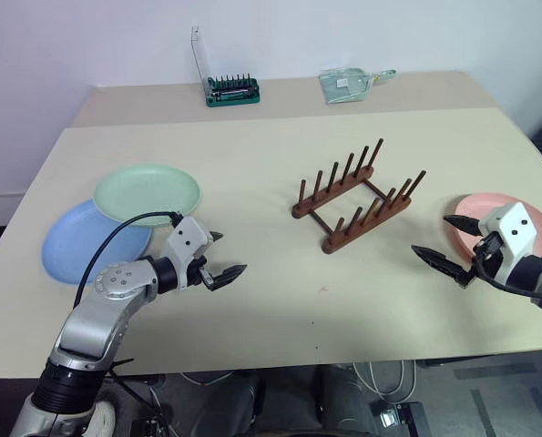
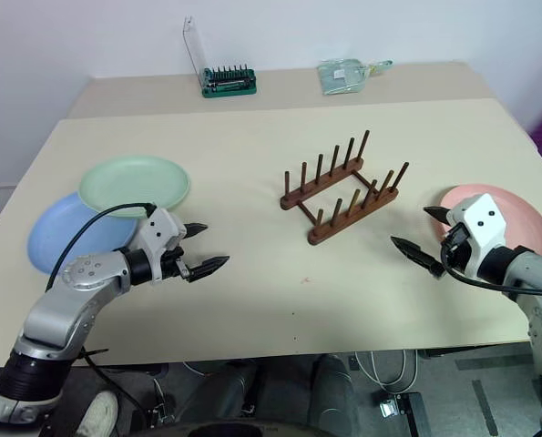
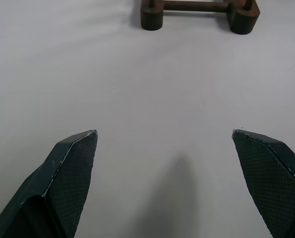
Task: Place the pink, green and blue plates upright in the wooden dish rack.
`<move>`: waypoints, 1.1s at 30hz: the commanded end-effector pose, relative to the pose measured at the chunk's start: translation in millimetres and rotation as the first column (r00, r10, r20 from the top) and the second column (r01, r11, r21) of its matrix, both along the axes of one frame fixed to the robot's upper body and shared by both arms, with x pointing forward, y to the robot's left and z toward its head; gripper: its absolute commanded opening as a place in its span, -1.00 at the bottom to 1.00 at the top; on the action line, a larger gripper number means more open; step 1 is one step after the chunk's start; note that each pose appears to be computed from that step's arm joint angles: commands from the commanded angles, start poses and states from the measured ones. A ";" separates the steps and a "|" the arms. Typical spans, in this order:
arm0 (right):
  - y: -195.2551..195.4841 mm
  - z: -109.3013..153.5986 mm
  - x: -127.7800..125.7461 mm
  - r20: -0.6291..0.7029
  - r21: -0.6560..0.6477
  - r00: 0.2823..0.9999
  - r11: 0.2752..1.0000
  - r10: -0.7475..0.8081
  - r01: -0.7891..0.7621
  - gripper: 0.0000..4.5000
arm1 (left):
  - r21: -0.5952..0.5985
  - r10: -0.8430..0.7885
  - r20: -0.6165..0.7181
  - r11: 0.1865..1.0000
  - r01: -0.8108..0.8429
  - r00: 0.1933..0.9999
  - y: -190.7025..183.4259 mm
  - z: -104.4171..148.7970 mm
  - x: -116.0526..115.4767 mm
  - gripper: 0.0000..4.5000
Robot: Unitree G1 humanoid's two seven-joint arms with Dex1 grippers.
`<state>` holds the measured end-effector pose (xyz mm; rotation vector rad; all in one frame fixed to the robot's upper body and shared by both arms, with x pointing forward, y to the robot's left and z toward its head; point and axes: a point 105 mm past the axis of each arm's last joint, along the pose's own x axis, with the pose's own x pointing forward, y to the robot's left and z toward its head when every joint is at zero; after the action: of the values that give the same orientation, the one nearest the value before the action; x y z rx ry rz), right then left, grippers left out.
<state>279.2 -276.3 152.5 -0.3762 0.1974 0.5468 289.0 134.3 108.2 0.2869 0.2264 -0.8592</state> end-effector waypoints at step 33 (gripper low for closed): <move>60.5 -10.0 -27.0 -0.060 0.007 0.979 0.981 0.193 -0.193 1.00 | -0.029 -0.288 -0.018 0.957 0.287 0.958 -153.7 -30.0 23.1 0.99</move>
<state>253.3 -222.8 132.2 -0.3665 0.2632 0.7394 307.4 -14.9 82.9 0.2563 0.1945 -1.1735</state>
